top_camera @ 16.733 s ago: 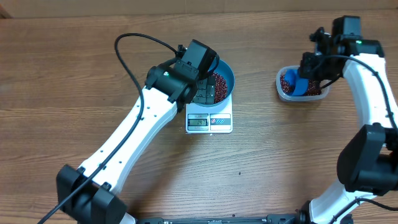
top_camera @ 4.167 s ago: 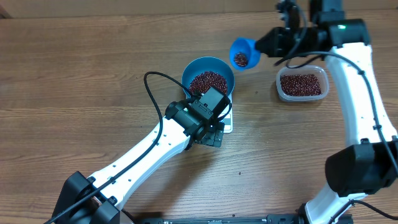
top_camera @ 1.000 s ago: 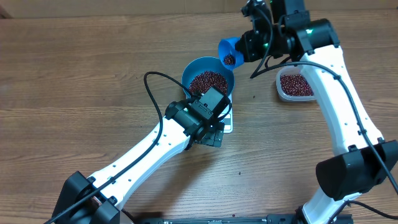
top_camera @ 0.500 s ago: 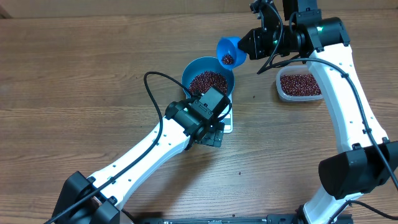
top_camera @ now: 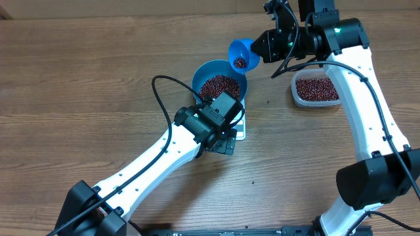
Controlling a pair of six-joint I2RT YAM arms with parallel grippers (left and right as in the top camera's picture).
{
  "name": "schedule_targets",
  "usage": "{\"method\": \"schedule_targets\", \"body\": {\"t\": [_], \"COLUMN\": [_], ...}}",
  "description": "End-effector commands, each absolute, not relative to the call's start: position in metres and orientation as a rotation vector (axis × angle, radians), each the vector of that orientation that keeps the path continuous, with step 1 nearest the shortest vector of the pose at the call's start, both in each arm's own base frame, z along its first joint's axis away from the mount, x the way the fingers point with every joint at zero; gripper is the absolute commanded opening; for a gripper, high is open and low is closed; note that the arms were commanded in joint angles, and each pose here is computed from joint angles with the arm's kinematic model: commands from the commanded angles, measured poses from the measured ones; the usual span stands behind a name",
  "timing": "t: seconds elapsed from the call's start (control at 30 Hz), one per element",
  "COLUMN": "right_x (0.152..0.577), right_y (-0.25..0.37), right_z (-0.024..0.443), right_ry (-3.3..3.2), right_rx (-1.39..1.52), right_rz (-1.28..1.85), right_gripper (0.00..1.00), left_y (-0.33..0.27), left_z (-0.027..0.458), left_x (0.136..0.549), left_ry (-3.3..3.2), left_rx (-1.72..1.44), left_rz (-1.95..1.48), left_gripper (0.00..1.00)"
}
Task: Scoop item into bowl and weigh 150g on scale
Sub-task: 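Move the blue scoop back to the clear bean tub, right gripper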
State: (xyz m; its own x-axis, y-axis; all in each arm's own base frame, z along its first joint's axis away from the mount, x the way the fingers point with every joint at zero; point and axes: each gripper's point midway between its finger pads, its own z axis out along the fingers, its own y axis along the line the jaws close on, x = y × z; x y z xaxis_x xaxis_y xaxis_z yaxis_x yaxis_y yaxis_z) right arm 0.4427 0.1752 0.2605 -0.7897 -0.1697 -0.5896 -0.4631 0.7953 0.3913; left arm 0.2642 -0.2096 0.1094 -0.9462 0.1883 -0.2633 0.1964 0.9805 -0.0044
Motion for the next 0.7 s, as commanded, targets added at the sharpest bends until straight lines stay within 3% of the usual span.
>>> {"method": "schedule_targets", "body": {"t": [0.0,0.37,0.67], "right_x": [0.445,0.447,0.448], "right_y": [0.172,0.120,0.033], "right_z": [0.272,0.261,0.251], "right_ry": [2.415,2.502,2.564], "right_rx": [-0.459,-0.302,-0.035], "right_rz": [0.700,0.652,0.564], "right_gripper": [0.04,0.04,0.04], "left_y": [-0.205,-0.205,-0.205], "left_z": [0.110,0.110,0.110], "left_x": [0.266,0.266,0.266], "left_ry": [2.856,2.856,2.856], "left_rx": [0.242,0.242,0.242], "left_rz": [-0.029,-0.029,-0.029], "left_gripper": [1.00,1.00,1.00]}}
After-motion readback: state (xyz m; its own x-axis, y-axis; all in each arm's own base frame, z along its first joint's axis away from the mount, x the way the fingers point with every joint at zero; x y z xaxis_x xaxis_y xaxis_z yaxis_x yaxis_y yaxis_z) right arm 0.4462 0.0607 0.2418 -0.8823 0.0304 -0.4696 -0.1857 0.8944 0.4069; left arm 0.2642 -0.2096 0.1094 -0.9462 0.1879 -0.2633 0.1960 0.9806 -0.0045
